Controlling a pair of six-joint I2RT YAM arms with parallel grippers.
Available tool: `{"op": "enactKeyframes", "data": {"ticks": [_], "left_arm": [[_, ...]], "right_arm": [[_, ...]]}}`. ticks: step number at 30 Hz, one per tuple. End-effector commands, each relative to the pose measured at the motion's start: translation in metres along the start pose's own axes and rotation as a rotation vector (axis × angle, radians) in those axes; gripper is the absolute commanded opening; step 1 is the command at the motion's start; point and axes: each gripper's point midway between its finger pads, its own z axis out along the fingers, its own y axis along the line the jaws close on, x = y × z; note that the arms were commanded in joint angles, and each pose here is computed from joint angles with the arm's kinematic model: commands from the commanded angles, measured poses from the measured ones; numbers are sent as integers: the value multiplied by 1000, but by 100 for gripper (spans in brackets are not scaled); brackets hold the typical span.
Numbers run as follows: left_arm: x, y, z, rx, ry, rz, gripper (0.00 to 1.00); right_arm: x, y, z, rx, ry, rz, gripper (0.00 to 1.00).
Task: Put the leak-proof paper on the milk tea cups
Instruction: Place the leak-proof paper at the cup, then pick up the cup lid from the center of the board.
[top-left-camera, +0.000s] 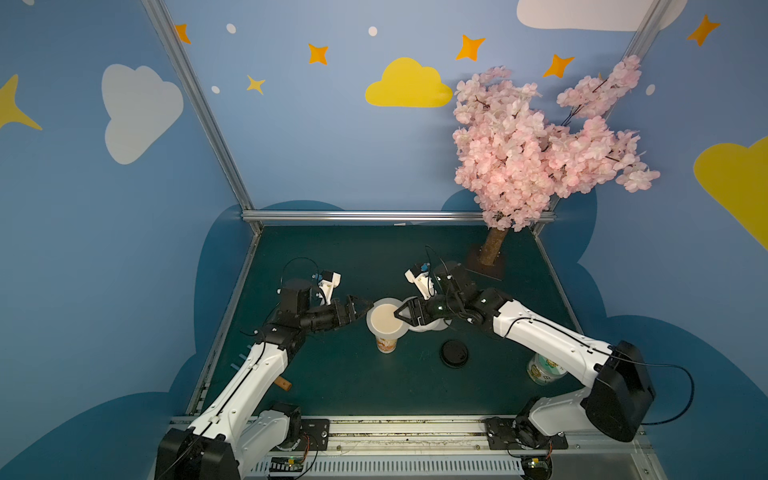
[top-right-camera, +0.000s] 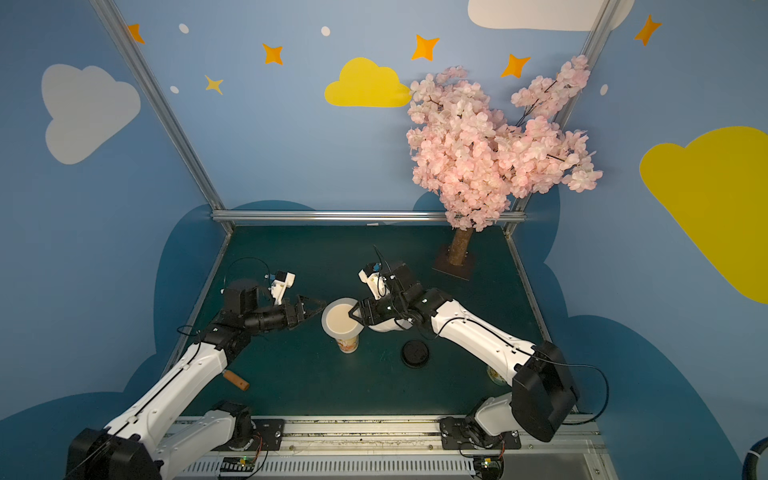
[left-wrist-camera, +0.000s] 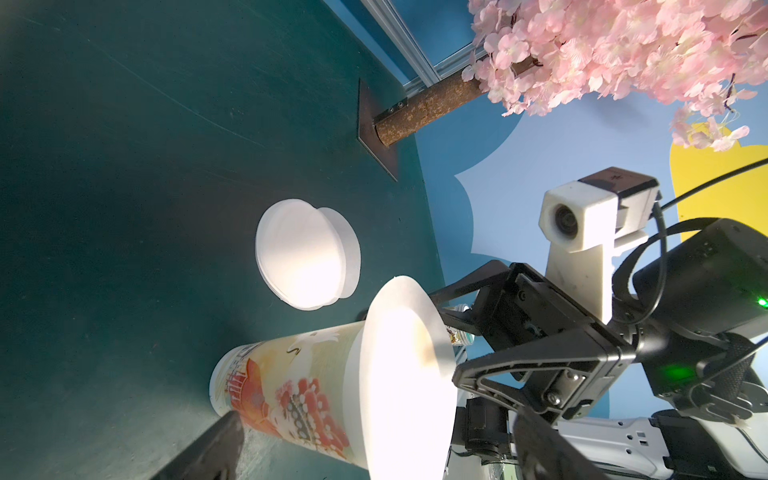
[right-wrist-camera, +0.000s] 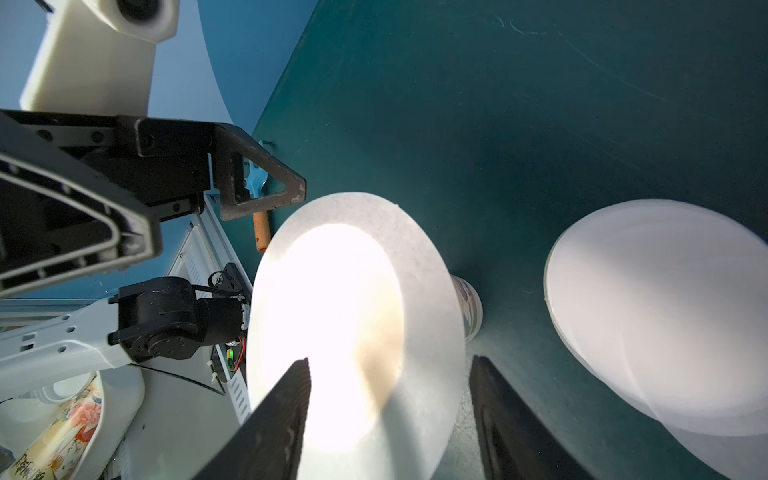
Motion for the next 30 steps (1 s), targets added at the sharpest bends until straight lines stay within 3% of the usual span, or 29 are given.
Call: {"op": "enactKeyframes", "data": {"ticks": [1, 13, 21, 26, 30], "left_arm": [[2, 2, 0, 1, -1, 22, 100], [4, 2, -1, 1, 6, 31, 100], [-1, 2, -7, -21, -27, 53, 100], [-13, 6, -23, -101, -144, 109, 100], [-20, 2, -32, -80, -252, 162, 100]], "right_arm": [[-2, 6, 2, 4, 10, -8, 63], [-2, 0, 0, 73, 18, -17, 66], [-18, -23, -59, 294, -72, -23, 70], [28, -86, -106, 627, -97, 64, 77], [95, -120, -108, 758, 77, 185, 84]]}}
